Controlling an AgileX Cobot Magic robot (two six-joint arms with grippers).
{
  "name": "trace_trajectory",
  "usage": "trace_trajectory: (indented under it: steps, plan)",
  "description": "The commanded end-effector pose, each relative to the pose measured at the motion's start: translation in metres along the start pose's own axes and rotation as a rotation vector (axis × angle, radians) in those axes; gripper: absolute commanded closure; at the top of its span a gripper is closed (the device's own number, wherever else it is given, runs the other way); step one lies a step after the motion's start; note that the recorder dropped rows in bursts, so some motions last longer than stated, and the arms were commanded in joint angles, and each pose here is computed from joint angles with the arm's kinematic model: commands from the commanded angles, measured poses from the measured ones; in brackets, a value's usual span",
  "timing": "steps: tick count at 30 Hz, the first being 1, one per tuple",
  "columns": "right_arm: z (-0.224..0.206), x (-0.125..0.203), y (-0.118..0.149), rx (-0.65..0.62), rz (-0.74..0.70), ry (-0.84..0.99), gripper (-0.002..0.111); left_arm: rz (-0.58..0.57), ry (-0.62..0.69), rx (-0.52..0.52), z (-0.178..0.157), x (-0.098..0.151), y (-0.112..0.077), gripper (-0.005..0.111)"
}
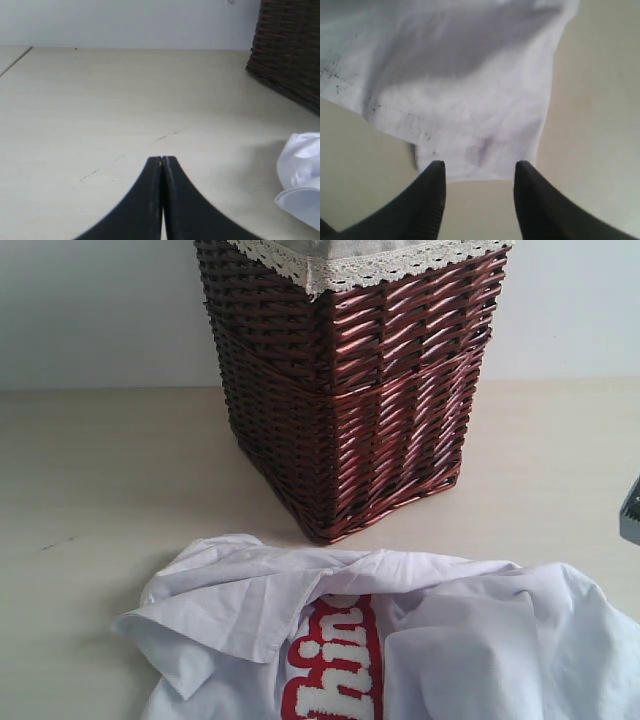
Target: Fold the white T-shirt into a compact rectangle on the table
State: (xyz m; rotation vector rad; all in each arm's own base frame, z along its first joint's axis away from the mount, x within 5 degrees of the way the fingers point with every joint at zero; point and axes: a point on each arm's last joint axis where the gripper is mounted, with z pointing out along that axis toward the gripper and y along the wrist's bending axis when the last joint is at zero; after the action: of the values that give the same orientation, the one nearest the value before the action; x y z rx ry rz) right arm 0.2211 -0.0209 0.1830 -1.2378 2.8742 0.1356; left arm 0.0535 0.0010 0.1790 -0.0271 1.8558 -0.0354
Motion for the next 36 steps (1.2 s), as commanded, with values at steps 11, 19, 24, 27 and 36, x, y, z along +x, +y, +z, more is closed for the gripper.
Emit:
trace_trajectory:
  steps: [11,19,24,27,36]
  plan:
    - [0.053,-0.003,-0.029,-0.12,0.094,-0.083,0.053,0.004,-0.016,0.002,-0.001,-0.002,0.0,0.107]
    - [0.074,-0.004,-0.036,-0.119,0.102,-0.062,0.056,0.004,-0.016,0.002,-0.001,-0.002,0.0,0.107]
    - [0.076,-0.004,-0.038,-0.108,0.105,-0.064,0.088,0.004,-0.016,0.002,-0.001,-0.002,0.0,0.107]
    - [0.076,-0.006,-0.042,-0.066,0.078,-0.078,0.108,0.004,-0.016,0.002,-0.001,-0.002,0.0,0.107]
    - [0.022,-0.031,-0.08,0.174,0.008,-0.201,0.108,0.004,-0.016,0.002,-0.001,-0.002,0.0,0.107]
